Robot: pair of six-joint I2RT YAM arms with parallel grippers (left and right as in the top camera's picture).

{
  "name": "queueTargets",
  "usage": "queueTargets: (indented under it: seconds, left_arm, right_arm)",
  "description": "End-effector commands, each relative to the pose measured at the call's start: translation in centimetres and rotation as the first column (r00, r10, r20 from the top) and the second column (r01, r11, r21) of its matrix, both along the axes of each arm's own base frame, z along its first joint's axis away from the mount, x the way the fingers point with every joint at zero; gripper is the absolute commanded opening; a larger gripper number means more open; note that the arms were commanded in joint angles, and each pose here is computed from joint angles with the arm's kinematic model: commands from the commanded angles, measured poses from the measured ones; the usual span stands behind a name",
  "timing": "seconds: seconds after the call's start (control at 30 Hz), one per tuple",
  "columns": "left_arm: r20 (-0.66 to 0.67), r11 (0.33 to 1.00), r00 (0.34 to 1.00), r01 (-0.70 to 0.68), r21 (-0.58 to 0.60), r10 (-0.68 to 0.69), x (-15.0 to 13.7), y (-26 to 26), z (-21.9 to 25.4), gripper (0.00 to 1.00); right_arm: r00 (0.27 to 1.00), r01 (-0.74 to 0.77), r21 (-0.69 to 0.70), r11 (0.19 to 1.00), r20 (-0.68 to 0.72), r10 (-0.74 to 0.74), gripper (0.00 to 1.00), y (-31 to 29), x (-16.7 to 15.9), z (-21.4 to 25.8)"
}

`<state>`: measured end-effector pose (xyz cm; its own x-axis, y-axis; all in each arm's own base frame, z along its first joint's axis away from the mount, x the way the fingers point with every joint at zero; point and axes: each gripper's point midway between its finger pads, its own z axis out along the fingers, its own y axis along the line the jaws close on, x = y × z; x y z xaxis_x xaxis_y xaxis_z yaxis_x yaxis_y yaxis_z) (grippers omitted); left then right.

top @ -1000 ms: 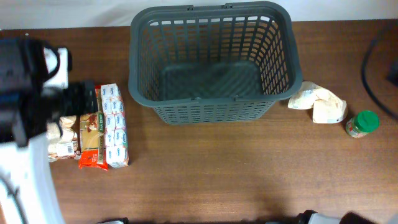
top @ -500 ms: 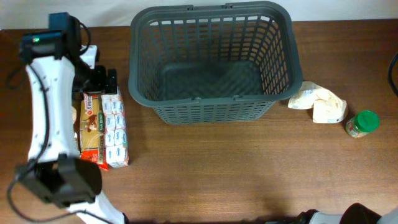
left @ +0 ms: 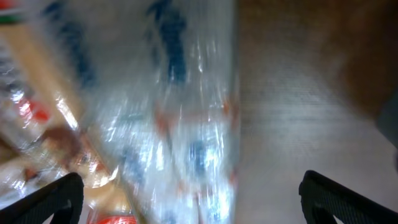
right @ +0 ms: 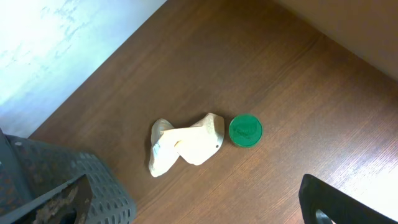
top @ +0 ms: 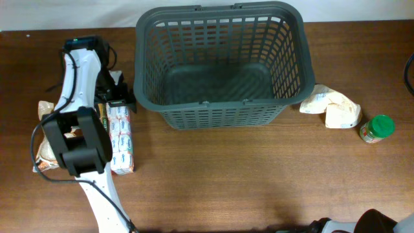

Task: Pack container
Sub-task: 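Lift the white-blue packs with the left gripper and lay them in the basket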

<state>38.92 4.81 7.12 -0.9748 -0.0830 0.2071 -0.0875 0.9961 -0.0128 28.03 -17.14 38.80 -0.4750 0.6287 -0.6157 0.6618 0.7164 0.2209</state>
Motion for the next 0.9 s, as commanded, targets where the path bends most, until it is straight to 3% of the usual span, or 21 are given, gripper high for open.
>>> queueTargets:
  seconds: [0.0,0.07,0.13,0.23,0.33,0.4,0.5,0.7,0.87]
  left_arm:
    - [-0.027,0.995,0.999,-0.040,-0.091,0.038,0.5,-1.3,-2.5,0.99]
    - [-0.051,0.990,0.998,-0.052,-0.130,0.046,0.3,-2.0,-3.4,1.00]
    - [-0.066,0.988,0.997,-0.057,-0.142,0.048,0.0,-2.3,-3.9,0.89]
    - [-0.066,0.988,0.997,-0.057,-0.141,0.048,0.0,-2.3,-4.2,0.60]
    - [-0.056,0.989,0.997,-0.055,-0.140,0.048,0.3,-2.2,-4.2,0.39]
    - [-0.049,0.989,0.998,-0.054,-0.139,0.048,0.4,-2.2,-4.3,0.31]
    - [-0.037,0.989,0.998,-0.052,-0.135,0.048,0.7,-2.1,-4.4,0.02]
    - [-0.048,0.988,0.997,-0.071,-0.134,0.065,0.3,-1.7,-3.4,0.02]
    - [0.036,0.987,0.993,-0.103,-0.127,0.108,1.5,0.1,1.7,0.02]
  right_arm:
    - [1.000,0.023,-0.004,1.000,-0.006,-0.023,0.99,-0.5,-0.1,-0.1]
    - [1.000,0.023,-0.004,1.000,-0.006,-0.023,0.98,-0.5,-0.1,-0.1]
    - [1.000,0.023,-0.004,1.000,-0.006,-0.023,0.99,-0.5,-0.1,-0.1]
    - [1.000,0.023,-0.004,1.000,-0.006,-0.023,0.99,-0.5,-0.1,-0.1]
    - [1.000,0.023,-0.004,1.000,-0.006,-0.023,0.99,-0.5,-0.1,-0.1]
    - [1.000,0.023,-0.004,1.000,-0.006,-0.023,0.99,-0.5,-0.1,-0.1]
    - [1.000,0.023,-0.004,1.000,-0.006,-0.023,0.99,-0.5,-0.1,-0.1]
    - [1.000,0.023,-0.004,1.000,-0.006,-0.023,0.99,-0.5,-0.1,-0.1]
    - [1.000,0.023,-0.004,1.000,-0.006,-0.023,0.99,-0.5,-0.1,-0.1]
